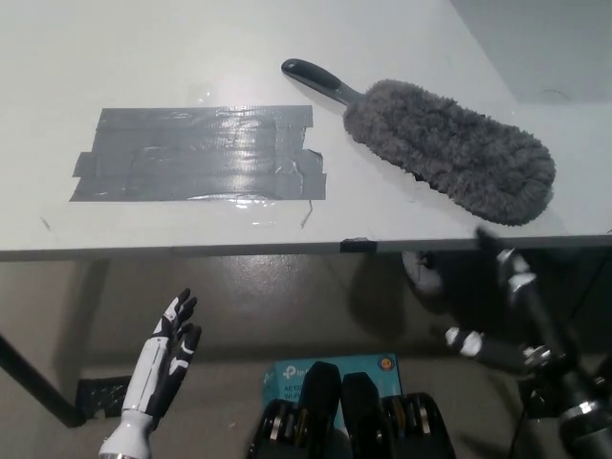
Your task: A grey duster is kept infront of the robot in the middle of the table and the robot extends its right arm to grab the duster, picks it up and hands it to a person
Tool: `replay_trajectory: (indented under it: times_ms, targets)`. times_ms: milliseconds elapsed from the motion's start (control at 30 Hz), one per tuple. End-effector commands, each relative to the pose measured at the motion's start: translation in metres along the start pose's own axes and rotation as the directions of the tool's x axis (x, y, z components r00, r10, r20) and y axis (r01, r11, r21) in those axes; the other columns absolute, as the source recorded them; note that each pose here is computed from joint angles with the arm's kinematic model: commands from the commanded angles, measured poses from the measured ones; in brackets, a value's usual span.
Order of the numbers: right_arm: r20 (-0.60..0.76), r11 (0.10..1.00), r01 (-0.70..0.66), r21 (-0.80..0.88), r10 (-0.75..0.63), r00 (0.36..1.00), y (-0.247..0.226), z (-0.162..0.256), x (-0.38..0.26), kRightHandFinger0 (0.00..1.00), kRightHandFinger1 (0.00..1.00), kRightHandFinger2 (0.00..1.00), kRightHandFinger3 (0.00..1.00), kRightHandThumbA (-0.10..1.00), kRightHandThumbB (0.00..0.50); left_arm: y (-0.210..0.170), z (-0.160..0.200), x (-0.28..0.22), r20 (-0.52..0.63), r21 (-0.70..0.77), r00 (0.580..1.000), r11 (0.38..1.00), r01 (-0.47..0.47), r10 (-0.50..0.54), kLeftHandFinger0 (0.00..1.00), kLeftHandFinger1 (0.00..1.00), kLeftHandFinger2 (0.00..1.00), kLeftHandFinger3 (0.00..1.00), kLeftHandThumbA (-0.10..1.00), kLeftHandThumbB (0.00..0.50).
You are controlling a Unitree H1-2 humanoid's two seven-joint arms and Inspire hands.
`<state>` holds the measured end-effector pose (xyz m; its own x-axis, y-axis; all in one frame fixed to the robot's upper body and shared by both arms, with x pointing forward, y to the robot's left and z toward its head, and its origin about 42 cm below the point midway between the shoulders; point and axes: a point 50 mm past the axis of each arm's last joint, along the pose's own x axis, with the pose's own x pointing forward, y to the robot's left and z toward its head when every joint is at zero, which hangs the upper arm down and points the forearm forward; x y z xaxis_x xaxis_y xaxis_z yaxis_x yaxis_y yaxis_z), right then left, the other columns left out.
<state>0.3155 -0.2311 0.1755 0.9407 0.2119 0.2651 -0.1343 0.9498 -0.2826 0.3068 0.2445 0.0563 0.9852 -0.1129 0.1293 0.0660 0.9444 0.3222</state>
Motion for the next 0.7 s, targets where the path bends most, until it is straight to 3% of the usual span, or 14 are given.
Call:
replay_trajectory:
  times_ms: [0,133,200,233,300,433,667]
  targets:
    - [0.16,0.993,0.085,-0.085,-0.071,0.985,-0.045,0.067,0.026,1.0,1.0,1.0,1.0,1.0,0.317,0.007,0.008,0.004,0.088,0.034,0.996,0.999,-0.027,0.024,0.97,1.0,1.0,1.0,0.95,0.214]
    - [0.174,0.984,0.089,-0.156,-0.062,0.983,-0.067,0.1,0.056,1.0,1.0,1.0,1.0,1.0,0.323,0.006,0.007,0.001,0.082,0.036,0.996,0.999,-0.022,0.019,0.98,1.0,1.0,1.0,0.96,0.223]
    - [0.157,0.977,0.076,-0.197,-0.045,0.986,-0.077,0.113,0.088,1.0,1.0,1.0,1.0,1.0,0.369,0.006,0.006,0.0,0.08,0.037,0.997,0.999,-0.025,0.022,0.98,1.0,1.0,1.0,0.96,0.228]
    - [0.144,0.976,0.069,-0.206,-0.039,0.989,-0.078,0.114,0.096,1.0,1.0,1.0,1.0,1.0,0.369,0.006,0.006,-0.001,0.08,0.037,0.997,0.999,-0.027,0.024,0.98,1.0,1.0,1.0,0.96,0.23]
    - [0.085,0.974,0.03,-0.222,-0.012,0.996,-0.082,0.119,0.121,1.0,1.0,1.0,1.0,1.0,0.377,0.006,0.006,-0.001,0.081,0.037,0.996,0.999,-0.029,0.026,0.99,1.0,1.0,1.0,0.97,0.241]
    - [-0.047,0.955,-0.053,-0.292,0.041,0.998,-0.09,0.115,0.177,1.0,1.0,1.0,1.0,1.0,0.457,0.006,0.007,0.002,0.083,0.031,0.996,0.999,-0.029,0.027,0.99,1.0,1.0,1.0,0.97,0.253]
    - [-0.24,0.855,-0.19,-0.482,0.079,0.967,-0.082,0.113,0.254,1.0,1.0,1.0,1.0,1.0,0.463,0.007,0.009,0.001,0.088,0.034,0.996,0.999,-0.024,0.021,0.99,1.0,1.0,1.0,0.98,0.248]
